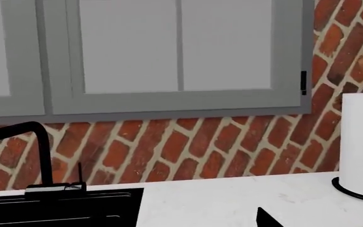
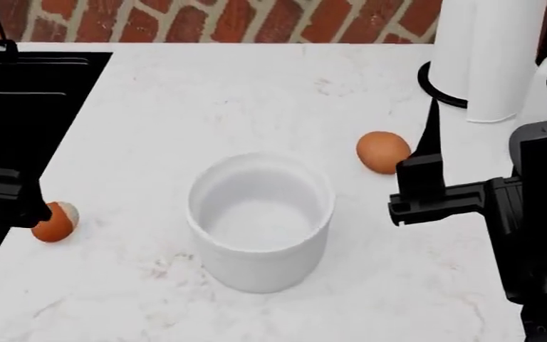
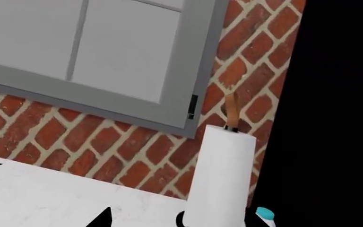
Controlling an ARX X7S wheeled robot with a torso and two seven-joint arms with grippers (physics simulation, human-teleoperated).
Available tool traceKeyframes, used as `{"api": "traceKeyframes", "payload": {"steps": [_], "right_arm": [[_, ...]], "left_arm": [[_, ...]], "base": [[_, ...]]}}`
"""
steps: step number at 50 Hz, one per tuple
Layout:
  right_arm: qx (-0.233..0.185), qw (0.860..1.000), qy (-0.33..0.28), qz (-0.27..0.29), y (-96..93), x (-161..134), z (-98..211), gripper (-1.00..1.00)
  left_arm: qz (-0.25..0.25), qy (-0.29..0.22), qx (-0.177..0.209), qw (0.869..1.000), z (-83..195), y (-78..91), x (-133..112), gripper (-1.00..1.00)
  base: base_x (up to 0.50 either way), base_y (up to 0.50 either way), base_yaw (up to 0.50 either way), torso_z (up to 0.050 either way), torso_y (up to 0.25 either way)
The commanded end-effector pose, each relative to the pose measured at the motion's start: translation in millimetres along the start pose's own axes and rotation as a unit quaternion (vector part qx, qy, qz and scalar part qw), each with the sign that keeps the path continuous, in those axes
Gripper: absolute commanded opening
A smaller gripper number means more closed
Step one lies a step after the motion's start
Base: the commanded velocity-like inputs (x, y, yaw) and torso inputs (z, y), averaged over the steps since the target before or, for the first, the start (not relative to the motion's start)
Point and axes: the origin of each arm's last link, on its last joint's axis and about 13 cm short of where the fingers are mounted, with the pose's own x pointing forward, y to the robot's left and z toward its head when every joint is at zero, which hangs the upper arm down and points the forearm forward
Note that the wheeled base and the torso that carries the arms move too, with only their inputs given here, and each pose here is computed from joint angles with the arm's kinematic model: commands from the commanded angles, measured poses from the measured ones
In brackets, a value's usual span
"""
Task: Place the eggs and milk next to the bowl.
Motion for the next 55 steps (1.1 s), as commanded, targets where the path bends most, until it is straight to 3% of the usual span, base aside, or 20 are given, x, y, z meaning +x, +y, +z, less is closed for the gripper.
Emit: {"api": "traceKeyframes", "payload": {"steps": [1,19,42,55], "right_arm": [[0.004,1.0,-0.009,-0.001,-0.7,0.2,2.7,1.0],[0.001,1.0,-0.014,0.006,1.1,0.7,5.7,1.0],[0.001,1.0,-0.018,0.009,1.3,-0.2,5.9,1.0],[0.001,1.0,-0.019,0.01,1.3,0.2,5.6,1.0]], "left_arm": [[0.003,-0.01,-0.007,1.0,0.0,3.0,1.7,1.0],[0.003,-0.014,-0.011,1.0,1.0,4.5,-0.7,1.0],[0.014,-0.002,-0.04,0.999,2.7,6.2,0.7,1.0],[0.012,0.0,-0.045,0.999,3.2,5.1,0.3,1.0]], "base": [[0.4,-0.05,0.0,0.0,0.0],[0.4,-0.01,0.0,0.0,0.001],[0.0,0.0,0.0,0.0,0.0],[0.0,0.0,0.0,0.0,-0.162]]}}
